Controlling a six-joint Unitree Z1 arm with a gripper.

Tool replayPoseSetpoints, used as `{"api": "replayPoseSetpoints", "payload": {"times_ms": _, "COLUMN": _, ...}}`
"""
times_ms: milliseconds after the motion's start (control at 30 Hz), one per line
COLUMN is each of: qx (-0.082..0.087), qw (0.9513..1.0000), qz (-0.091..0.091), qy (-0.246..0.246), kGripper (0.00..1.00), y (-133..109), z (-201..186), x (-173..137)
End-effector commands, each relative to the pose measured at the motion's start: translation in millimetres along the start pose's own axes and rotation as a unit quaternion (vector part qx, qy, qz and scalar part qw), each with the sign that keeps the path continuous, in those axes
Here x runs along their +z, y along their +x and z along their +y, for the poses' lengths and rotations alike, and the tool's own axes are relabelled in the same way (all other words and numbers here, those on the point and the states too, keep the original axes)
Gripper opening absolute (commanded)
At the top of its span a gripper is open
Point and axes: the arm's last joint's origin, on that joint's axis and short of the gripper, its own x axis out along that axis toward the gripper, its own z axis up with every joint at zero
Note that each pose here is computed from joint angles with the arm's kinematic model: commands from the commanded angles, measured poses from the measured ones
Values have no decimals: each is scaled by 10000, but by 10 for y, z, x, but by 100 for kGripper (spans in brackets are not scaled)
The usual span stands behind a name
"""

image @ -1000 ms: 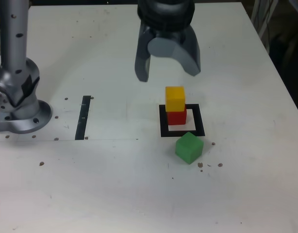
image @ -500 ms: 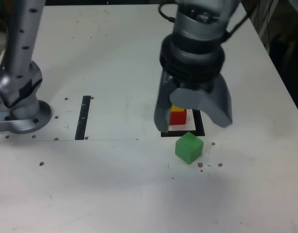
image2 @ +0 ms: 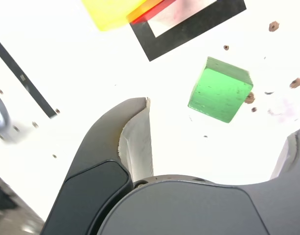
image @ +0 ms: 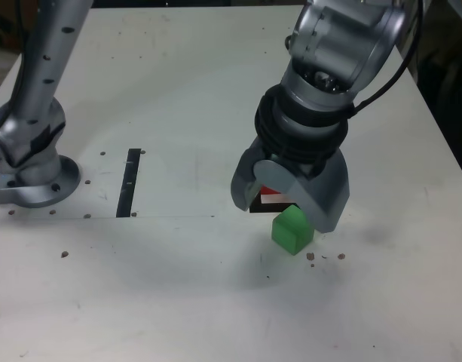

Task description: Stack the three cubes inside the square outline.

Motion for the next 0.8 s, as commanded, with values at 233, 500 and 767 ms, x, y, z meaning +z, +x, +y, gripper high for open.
{"api": "replayPoseSetpoints", "payload": {"times_ms": 233, "qx": 46, "qw": 9990, "qz": -114, "qy": 440, "kGripper": 95, "y": 230, "z": 93, "x": 95}}
{"api": "replayPoseSetpoints", "payload": {"times_ms": 500, "qx": 71, "qw": 9990, "qz": -185, "qy": 398, "kGripper": 91, "y": 421, "z": 182, "x": 152}}
{"api": "replayPoseSetpoints", "payload": {"times_ms": 767, "qx": 164, "qw": 9987, "qz": -342, "qy": 336, "kGripper": 82, "y": 516, "z": 214, "x": 185}}
